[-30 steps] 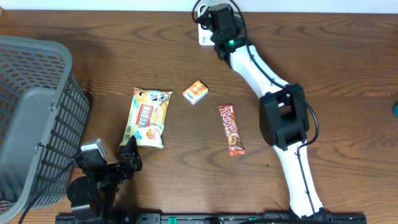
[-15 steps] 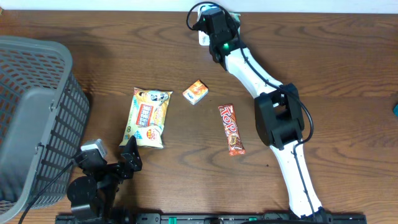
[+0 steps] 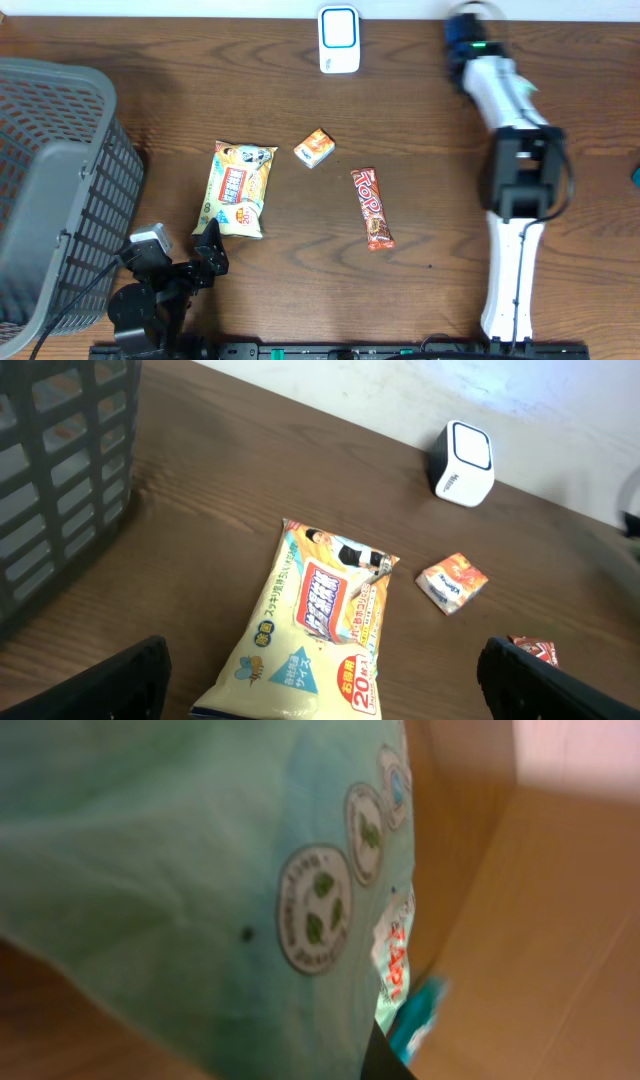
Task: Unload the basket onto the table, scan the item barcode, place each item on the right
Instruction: 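Move the wipes pack to the table's right edge and release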
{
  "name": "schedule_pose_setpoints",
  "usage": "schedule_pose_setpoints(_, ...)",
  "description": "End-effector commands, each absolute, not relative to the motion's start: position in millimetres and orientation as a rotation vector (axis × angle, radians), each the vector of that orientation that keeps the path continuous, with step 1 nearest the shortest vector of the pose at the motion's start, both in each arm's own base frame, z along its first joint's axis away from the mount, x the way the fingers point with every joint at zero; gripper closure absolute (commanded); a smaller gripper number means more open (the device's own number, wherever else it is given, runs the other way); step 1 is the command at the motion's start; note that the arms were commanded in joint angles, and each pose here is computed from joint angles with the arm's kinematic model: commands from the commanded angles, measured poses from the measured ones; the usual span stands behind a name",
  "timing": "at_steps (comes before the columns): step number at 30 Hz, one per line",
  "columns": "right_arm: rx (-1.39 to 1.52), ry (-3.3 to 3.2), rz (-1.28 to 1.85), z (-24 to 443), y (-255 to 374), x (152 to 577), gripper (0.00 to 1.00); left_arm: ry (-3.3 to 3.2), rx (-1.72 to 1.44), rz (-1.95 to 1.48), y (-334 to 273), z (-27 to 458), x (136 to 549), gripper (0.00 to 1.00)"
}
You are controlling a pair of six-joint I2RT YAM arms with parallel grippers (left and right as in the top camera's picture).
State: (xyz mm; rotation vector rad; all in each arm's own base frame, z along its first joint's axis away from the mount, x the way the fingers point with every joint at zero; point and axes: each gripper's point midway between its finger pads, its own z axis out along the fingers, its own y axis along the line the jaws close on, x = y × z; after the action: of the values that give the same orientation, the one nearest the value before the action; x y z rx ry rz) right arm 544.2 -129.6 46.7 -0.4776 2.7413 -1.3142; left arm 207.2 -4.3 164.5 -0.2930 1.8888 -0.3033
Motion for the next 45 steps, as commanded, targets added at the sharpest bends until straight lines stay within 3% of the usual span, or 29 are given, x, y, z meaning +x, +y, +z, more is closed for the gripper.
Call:
schedule_pose_setpoints(1, -0.045, 2.749, -1.313, 75.9, -199.9, 518.8, 0.99, 1.886, -0.291, -0.317, -5.9, 164.7, 207.3, 0.02)
schedule_pose_setpoints(10, 0.478, 2.747, -1.182, 66.1, -323.4, 466.3, 0.99, 1.886, -0.291, -0.316, -5.8, 164.7, 207.3, 0.02)
schedule_pose_setpoints(11, 0.547, 2.734, -1.157, 64.6, -334.9, 459.6, 0.93, 1.886, -0.291, -0.316, -5.8, 164.7, 207.3, 0.02)
schedule_pose_setpoints(14, 0.706, 2.705, -1.091, 60.1, -359.4, 442.6, 0.55, 1.886, -0.291, -0.316, -5.8, 164.7, 207.3, 0.02)
schedule_pose_setpoints(16, 0.842, 2.661, -1.081, 60.8, -371.5, 429.8, 0.01, 1.886, -0.291, -0.316, -5.8, 164.7, 207.3, 0.02)
schedule_pose_setpoints(19, 1.019, 2.592, -0.962, 68.8, -373.7, 420.7, 0.01, 1.886, -0.291, -0.316, -5.8, 164.7, 207.3, 0.02)
schedule_pose_setpoints(24, 0.902, 2.491, -0.559, 142.5, -327.8, 459.7, 0.01, 1.886, -0.291, -0.316, -5.8, 164.7, 207.3, 0.02)
schedule_pose_setpoints(28, 0.741, 2.35, -0.195, 231.1, -248.4, 491.1, 0.01, 1.886, -0.291, -0.316, -5.8, 164.7, 207.3, 0.02)
schedule_pose_setpoints(34, 0.701, 2.298, 0.051, 307.7, -112.6, 479.1, 0.01, 1.886, -0.291, -0.316, -5.8, 164.7, 207.3, 0.02)
schedule_pose_setpoints(39, 0.504, 2.511, 0.143, 292.1, 12.4, 451.9, 0.01, 1.886, -0.291, -0.316, -5.8, 164.7, 207.3, 0.02)
schedule_pose_setpoints(43, 0.35, 2.74, 0.224, 248.2, 110.1, 417.8, 0.01, 1.886, -0.291, -0.316, -5.8, 164.7, 207.3, 0.02)
schedule_pose_setpoints(45, 0.099, 2.929, 0.196, 205.5, 166.0, 378.9, 0.07, 1.886, -0.291, -0.316, -5.8, 164.7, 207.3, 0.02)
